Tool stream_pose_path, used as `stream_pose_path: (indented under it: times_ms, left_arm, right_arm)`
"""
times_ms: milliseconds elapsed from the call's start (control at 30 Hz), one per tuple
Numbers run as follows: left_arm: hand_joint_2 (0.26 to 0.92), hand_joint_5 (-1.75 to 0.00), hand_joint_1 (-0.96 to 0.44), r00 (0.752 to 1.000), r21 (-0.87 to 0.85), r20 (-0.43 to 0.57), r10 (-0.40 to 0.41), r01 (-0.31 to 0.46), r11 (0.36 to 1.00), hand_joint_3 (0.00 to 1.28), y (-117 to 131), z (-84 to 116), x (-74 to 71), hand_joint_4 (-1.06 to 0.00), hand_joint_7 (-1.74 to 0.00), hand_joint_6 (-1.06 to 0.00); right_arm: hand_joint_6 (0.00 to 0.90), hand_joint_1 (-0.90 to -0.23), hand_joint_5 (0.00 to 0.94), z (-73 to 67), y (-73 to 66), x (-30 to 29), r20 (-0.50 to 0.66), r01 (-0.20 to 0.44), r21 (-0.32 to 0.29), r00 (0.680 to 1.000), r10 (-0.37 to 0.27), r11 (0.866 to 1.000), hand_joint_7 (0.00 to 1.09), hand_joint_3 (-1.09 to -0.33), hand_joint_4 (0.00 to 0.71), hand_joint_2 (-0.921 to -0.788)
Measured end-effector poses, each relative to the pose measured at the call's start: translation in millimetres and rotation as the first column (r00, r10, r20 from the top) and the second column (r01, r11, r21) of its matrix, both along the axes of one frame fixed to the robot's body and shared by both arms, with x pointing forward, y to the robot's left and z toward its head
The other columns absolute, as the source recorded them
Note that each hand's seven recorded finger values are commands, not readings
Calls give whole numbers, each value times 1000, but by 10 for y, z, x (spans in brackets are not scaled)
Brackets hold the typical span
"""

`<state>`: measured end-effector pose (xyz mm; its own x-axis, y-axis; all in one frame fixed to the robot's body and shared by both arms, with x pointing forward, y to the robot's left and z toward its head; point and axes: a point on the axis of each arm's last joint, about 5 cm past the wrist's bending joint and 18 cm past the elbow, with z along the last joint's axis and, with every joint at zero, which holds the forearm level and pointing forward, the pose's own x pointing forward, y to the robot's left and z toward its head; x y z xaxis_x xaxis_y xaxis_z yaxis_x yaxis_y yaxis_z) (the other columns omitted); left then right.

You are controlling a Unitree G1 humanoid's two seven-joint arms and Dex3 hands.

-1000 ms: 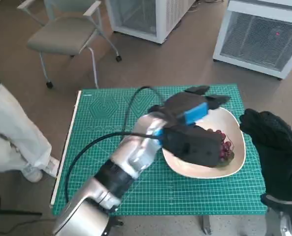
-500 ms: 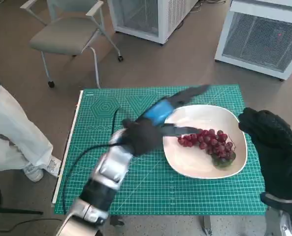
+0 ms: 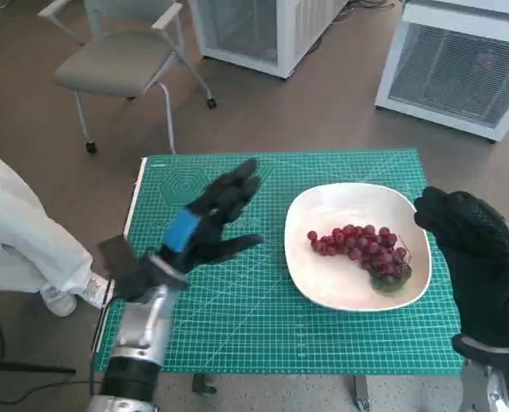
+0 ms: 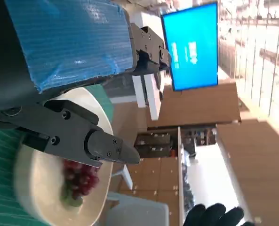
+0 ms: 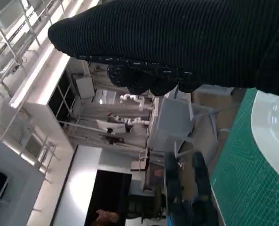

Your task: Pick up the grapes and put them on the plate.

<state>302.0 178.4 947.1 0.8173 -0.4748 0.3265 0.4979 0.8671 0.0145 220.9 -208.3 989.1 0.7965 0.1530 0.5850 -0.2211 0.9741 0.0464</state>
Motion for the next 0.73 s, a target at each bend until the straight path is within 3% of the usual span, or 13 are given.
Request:
stream_pose_path:
  times_ms: [367,733]
  left_arm:
    - [921,-6,-378,1000,-23,8,23,-22,999,152,44,-102,-77,-211,-3,-246]
    - [921,-4,-368,997,-51,51,50,-47,998,161,89,-72,-105,-213,-9,-262]
  right_arm:
    - [261,-332,823,3,1,9,-1,-1,0,1000,1,1000,977,-595,445,-921]
    - [262,-332,819,9,-2,12,0,-1,-3,1000,1,1000,974,-596,449,-921]
